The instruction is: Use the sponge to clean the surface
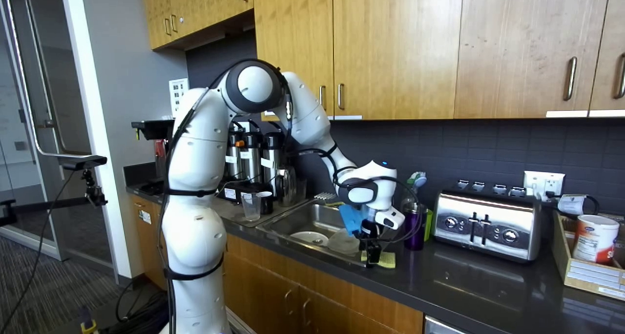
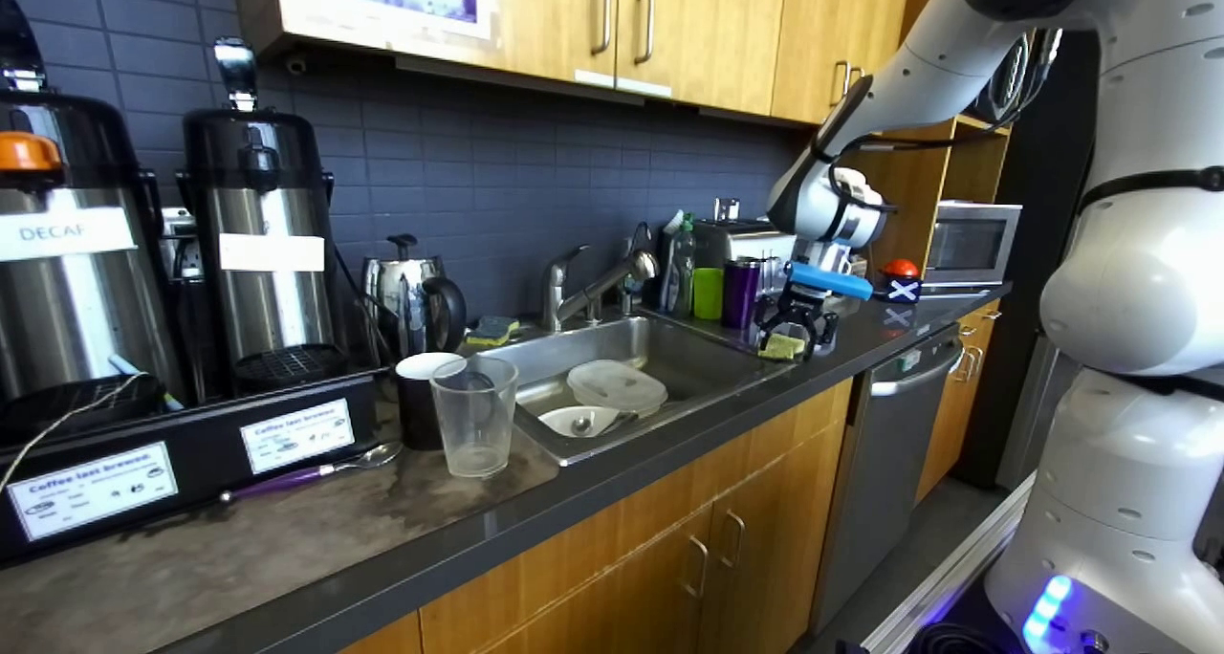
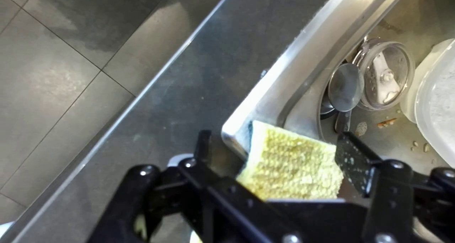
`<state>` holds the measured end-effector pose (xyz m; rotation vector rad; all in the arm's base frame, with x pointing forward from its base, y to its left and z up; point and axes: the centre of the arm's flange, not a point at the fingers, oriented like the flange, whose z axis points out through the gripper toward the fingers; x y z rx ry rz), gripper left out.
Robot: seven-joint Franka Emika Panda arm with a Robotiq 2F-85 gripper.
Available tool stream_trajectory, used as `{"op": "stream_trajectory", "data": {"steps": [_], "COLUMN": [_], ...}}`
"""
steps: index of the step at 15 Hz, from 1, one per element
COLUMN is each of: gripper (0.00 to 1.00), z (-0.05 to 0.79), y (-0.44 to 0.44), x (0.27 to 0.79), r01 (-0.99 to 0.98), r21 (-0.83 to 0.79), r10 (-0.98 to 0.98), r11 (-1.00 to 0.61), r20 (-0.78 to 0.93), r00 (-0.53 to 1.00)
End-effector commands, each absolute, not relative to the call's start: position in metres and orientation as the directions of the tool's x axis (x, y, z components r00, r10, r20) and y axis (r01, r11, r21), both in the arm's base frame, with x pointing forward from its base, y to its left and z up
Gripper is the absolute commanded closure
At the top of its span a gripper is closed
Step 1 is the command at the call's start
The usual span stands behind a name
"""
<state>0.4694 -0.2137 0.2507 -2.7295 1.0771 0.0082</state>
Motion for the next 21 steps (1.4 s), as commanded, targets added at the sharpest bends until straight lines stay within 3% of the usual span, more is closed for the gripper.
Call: {"op": "stream_trajectory", "data": {"steps": [1,14,21], "gripper": [0.0,0.0,0.0], "z": [0.256,0.277,0.311], "y": [-0.204,-0.108,-0.055], "x": [0.443,0.342,0.348], "r01": [-0.697,-0.49,-0.308], "r21": [-0.167,-0.091,-0.067], "r10": [-0.698,-0.496,-0.312], "r11": [-0.697,-0.867,-0.949], "r20": [-0.067,0.067,0.064], "r00": [0.713,0.866,0.948]}}
